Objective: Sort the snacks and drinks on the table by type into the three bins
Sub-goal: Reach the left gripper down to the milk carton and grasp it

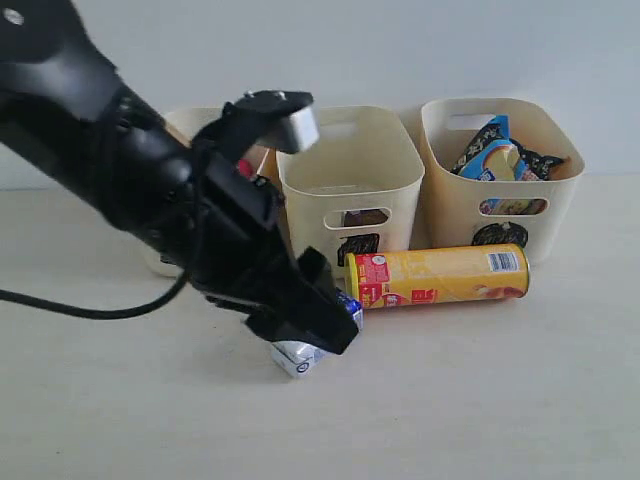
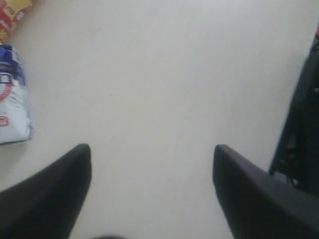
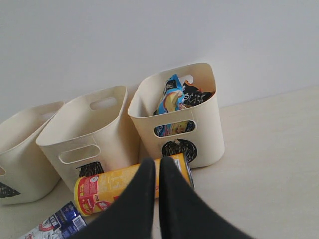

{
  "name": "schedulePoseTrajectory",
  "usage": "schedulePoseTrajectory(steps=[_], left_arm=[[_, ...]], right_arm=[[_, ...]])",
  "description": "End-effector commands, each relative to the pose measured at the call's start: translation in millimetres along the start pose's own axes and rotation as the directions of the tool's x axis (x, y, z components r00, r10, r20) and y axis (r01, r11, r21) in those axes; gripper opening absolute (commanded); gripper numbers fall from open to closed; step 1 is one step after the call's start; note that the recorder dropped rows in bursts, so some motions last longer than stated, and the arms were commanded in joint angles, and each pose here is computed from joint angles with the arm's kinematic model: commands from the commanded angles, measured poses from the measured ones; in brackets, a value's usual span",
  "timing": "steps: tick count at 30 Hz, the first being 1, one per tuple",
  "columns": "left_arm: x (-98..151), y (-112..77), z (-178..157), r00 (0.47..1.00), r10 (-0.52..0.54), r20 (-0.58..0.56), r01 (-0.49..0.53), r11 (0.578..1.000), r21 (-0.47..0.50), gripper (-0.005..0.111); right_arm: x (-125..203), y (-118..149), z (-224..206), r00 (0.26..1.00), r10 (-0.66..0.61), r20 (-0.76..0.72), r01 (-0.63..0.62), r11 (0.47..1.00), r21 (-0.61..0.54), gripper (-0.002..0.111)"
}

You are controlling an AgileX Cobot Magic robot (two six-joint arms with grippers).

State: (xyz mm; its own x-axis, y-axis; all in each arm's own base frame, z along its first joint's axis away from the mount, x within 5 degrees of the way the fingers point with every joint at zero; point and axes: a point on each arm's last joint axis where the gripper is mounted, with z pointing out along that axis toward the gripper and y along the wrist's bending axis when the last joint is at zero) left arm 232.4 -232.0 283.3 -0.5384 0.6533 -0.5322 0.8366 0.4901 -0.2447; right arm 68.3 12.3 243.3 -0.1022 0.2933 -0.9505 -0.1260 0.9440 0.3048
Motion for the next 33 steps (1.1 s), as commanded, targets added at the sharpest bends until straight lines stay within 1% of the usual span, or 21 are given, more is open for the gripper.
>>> schedulePoseTrajectory(steps=[1,6,9,13,17,23,26,28,29,31,33], left_arm=[[-16,21.2,29,0.998,0.01,-0.056,-0.017,0.992,-0.129,0.078],[-28,49.2,56,0.991,0.014,-0.133,-0.049,0.963,-0.264,0.083],[-32,62.9,75,0.986,0.029,-0.165,-0.079,0.949,-0.305,0.085],[-30,76.9,102,0.988,-0.01,-0.153,-0.041,0.945,-0.325,0.085],[-24,86.3,126,0.988,-0.029,-0.149,-0.022,0.943,-0.331,0.085],[-17,96.0,151,0.989,-0.033,-0.145,-0.018,0.941,-0.337,0.085],[-13,99.2,157,0.987,-0.039,-0.155,-0.015,0.941,-0.337,0.084],[-12,99.2,158,0.985,-0.046,-0.164,-0.011,0.942,-0.335,0.08],[-12,99.2,158,0.985,-0.047,-0.165,-0.011,0.942,-0.335,0.075],[-13,98.5,155,0.986,-0.047,-0.158,-0.009,0.942,-0.336,0.059],[-15,96.7,150,0.987,-0.045,-0.154,-0.01,0.941,-0.337,0.036]], right_arm=[[1,0,0,1.0,-0.01,-0.007,0.01,1.0,0.0,0.0],[1,0,0,1.0,-0.01,-0.007,0.01,1.0,0.0,0.0],[1,0,0,1.0,-0.01,-0.007,0.01,1.0,0.0,0.0],[1,0,0,1.0,-0.008,-0.006,0.008,1.0,0.0,0.0],[1,0,0,1.0,-0.008,-0.006,0.008,1.0,0.0,0.0],[1,0,0,1.0,-0.008,-0.006,0.008,1.0,0.0,0.0],[1,0,0,1.0,-0.008,-0.006,0.008,1.0,0.0,0.0],[1,0,0,1.0,-0.008,-0.006,0.008,1.0,0.0,0.0],[1,0,0,1.0,-0.008,-0.006,0.008,1.0,0.0,0.0],[1,0,0,1.0,-0.008,-0.006,0.008,1.0,0.0,0.0],[1,0,0,1.0,-0.008,-0.006,0.008,1.0,0.0,0.0]])
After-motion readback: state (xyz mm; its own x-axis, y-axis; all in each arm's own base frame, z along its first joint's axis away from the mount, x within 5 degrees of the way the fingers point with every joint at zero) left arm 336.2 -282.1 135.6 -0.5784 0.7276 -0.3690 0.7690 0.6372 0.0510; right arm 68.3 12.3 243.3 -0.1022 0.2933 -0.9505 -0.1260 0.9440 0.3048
